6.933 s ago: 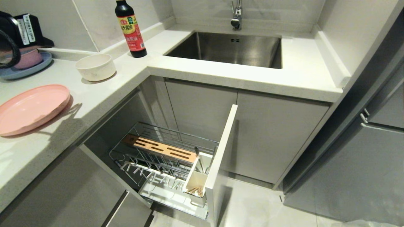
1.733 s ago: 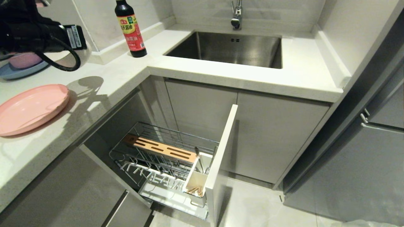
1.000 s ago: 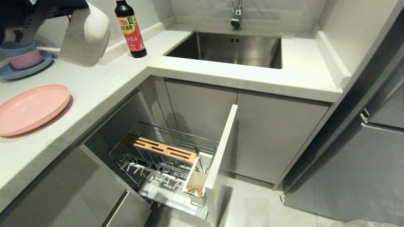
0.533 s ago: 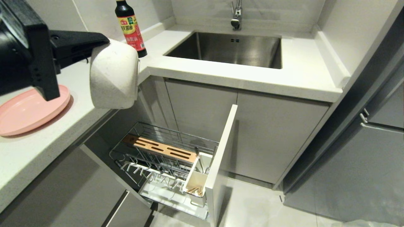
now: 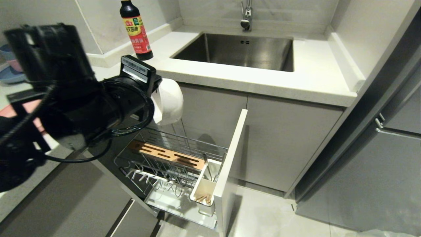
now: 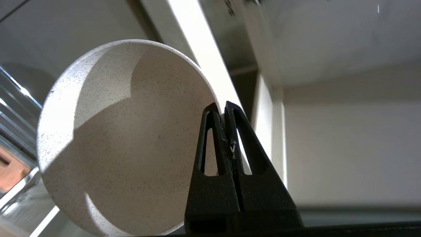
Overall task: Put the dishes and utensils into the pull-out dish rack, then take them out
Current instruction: Pick up the bowl and place it in the cupboard
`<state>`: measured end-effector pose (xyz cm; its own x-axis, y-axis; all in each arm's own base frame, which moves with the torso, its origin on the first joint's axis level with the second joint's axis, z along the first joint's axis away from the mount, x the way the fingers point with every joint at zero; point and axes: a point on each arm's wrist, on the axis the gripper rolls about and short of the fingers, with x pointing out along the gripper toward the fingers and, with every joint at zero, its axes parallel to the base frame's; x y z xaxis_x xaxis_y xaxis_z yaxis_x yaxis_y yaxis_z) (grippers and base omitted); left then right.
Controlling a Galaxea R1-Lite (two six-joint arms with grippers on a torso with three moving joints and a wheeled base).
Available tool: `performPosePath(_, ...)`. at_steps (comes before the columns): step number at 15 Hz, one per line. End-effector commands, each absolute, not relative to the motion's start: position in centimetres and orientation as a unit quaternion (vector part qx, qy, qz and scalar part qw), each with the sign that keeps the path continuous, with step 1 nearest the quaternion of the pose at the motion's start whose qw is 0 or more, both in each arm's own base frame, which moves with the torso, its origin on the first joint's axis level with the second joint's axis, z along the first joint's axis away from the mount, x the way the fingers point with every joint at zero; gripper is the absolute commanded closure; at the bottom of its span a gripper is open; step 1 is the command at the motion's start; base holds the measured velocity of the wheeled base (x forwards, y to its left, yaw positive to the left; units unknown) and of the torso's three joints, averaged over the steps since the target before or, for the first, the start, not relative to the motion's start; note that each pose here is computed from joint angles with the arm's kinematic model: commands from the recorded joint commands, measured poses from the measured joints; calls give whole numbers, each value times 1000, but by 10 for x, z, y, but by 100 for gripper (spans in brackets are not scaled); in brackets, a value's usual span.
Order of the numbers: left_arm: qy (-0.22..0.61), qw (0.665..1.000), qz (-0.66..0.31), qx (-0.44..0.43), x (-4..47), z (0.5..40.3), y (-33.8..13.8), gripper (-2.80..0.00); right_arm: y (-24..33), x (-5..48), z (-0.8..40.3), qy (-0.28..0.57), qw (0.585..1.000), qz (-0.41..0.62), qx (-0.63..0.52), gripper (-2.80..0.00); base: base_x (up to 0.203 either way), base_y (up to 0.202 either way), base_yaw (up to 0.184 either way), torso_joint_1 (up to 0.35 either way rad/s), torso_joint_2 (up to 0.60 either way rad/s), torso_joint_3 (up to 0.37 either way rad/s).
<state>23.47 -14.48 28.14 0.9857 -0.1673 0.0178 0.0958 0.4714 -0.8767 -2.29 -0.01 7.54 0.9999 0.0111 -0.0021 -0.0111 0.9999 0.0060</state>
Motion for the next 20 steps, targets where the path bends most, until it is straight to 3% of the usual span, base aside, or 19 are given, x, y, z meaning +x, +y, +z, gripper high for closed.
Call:
performPosePath(1,57,858,-38,-509,276,239,-158,0,0,-23,75,1,1000,6,3,0,0,0,0,0,0,0)
performPosePath(9,34,811,20,-583,349,165,-154,0,0,-23,75,2,1000,6,3,0,0,0,0,0,0,0)
performPosePath(20,17,808,60,-586,379,112,-161,0,0,-23,75,1,1000,6,3,0,0,0,0,0,0,0)
